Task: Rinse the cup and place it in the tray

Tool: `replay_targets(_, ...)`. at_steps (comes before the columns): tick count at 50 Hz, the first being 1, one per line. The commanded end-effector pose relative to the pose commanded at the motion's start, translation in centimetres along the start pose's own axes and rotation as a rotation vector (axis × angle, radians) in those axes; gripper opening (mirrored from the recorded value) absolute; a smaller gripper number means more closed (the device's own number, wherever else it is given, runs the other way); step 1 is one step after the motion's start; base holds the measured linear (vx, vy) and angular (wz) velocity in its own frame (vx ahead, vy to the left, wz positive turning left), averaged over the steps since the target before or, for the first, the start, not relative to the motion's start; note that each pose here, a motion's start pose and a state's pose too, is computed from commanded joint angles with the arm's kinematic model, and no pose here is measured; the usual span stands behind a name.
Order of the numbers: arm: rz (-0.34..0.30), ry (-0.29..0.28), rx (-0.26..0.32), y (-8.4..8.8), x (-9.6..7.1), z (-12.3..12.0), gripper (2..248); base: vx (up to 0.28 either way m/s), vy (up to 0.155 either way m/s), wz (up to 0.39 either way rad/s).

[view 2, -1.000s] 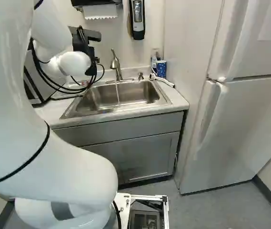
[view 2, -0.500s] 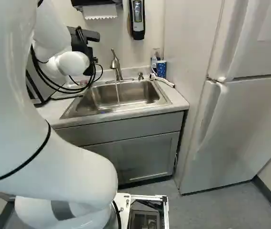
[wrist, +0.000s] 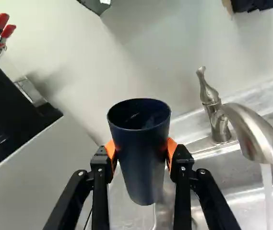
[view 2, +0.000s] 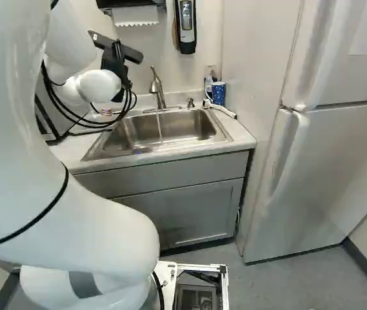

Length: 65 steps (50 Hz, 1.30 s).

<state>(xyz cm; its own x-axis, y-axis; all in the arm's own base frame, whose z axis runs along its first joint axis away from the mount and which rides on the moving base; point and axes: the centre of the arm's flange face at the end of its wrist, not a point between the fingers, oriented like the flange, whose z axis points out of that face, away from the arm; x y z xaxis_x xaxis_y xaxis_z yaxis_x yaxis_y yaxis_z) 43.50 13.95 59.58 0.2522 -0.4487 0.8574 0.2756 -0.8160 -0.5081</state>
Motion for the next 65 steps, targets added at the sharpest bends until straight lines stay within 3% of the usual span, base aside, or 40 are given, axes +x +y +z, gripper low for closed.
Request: replay_targets(65,0.683,0.000,0.000,0.00,0.00,0.00,121,0.000,0.000,0.000)
